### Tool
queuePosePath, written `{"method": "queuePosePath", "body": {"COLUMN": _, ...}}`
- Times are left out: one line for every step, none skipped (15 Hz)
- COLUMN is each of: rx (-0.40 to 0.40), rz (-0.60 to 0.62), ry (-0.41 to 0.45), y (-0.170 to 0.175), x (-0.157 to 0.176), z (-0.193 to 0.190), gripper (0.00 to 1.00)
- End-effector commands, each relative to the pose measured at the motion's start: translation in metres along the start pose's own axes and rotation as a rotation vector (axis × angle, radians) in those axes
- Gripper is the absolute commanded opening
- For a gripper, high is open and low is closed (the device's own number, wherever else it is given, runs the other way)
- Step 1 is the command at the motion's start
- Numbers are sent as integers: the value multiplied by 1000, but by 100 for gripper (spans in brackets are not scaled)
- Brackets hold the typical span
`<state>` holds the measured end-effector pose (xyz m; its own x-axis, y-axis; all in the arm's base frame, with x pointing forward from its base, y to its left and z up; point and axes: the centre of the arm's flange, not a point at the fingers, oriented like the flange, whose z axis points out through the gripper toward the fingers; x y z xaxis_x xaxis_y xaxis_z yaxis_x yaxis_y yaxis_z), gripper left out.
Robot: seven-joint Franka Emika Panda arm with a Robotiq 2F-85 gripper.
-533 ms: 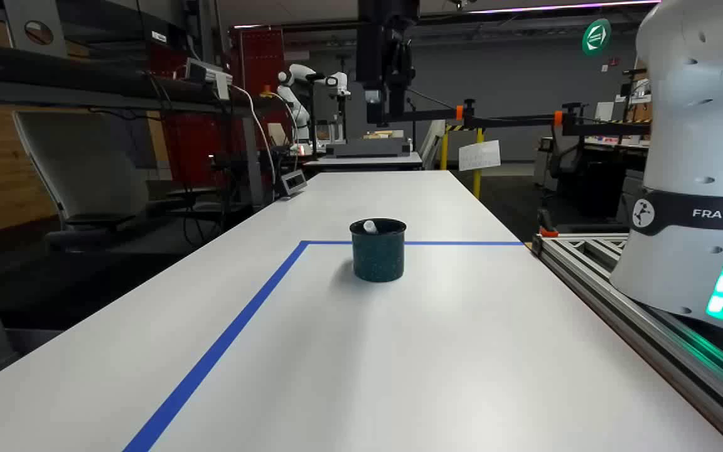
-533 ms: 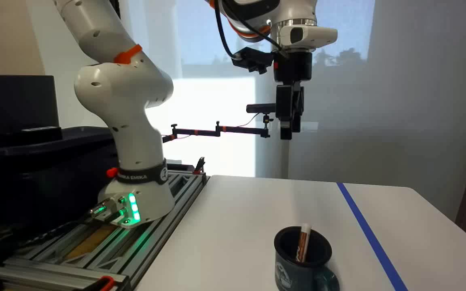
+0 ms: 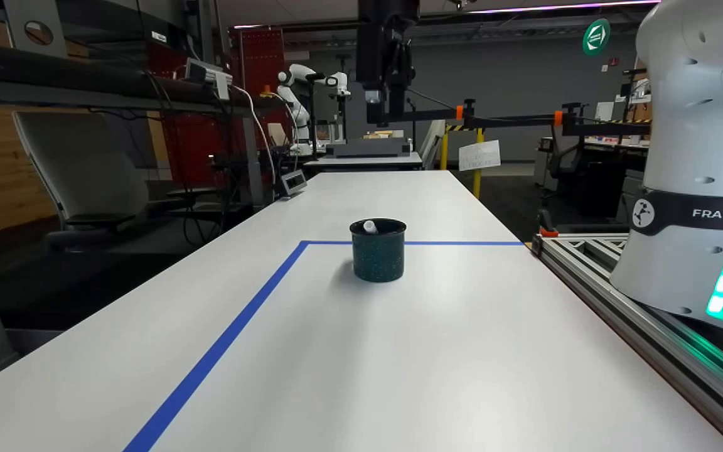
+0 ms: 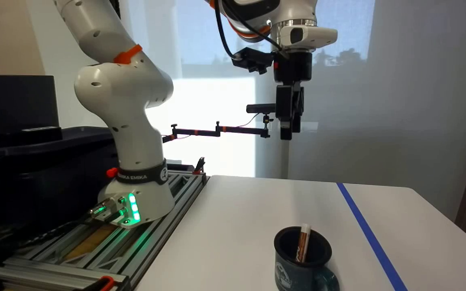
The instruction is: Take the marker out of the cup
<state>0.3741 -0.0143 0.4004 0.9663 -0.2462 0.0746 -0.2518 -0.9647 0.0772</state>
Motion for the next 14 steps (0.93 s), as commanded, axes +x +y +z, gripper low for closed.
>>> {"method": "queuePosePath", "body": {"rx": -3, "rz": 36, "ry": -10, "y": 1, "x": 3, "z": 6, "gripper": 100}}
{"method": "queuePosePath", "body": {"rx": -4, "rz": 67, "ry": -14, "y": 4, "x": 5, "z": 10, "gripper": 100}}
{"method": "queuePosePath", "body": {"rx": -6, "rz": 96, "ry": -19, "y": 6, "x": 7, "z": 14, "gripper": 100}}
{"method": "queuePosePath", "body": {"rx": -12, "rz": 142, "ry": -31, "y": 10, "x": 8, "z": 18, "gripper": 100}}
{"method": "queuePosePath", "body": {"rx": -7, "rz": 189, "ry": -39, "y": 14, "x": 10, "z": 22, "gripper": 100}}
{"method": "queuePosePath", "body": {"rx": -1, "rz": 248, "ry": -39, "y": 19, "x": 13, "z": 27, "gripper": 100}}
{"method": "queuePosePath", "body": {"rx": -3, "rz": 299, "ry": -47, "y": 23, "x": 15, "z": 31, "gripper": 100}}
{"method": "queuePosePath", "body": {"rx": -1, "rz": 357, "ry": -50, "y": 29, "x": 18, "z": 36, "gripper": 100}}
{"method": "queuePosePath", "body": {"rx": 2, "rz": 410, "ry": -52, "y": 33, "x": 20, "z": 40, "gripper": 100}}
{"method": "queuePosePath", "body": {"rx": 7, "rz": 466, "ry": -66, "y": 38, "x": 22, "z": 45, "gripper": 100}}
{"method": "queuePosePath", "body": {"rx": 14, "rz": 517, "ry": -77, "y": 41, "x": 23, "z": 50, "gripper": 100}}
{"method": "queuePosePath", "body": {"rx": 22, "rz": 569, "ry": -85, "y": 44, "x": 25, "z": 56, "gripper": 100}}
{"method": "queuePosePath", "body": {"rx": 26, "rz": 619, "ry": -96, "y": 47, "x": 27, "z": 61, "gripper": 100}}
{"method": "queuePosePath", "body": {"rx": 29, "rz": 670, "ry": -110, "y": 49, "x": 31, "z": 67, "gripper": 100}}
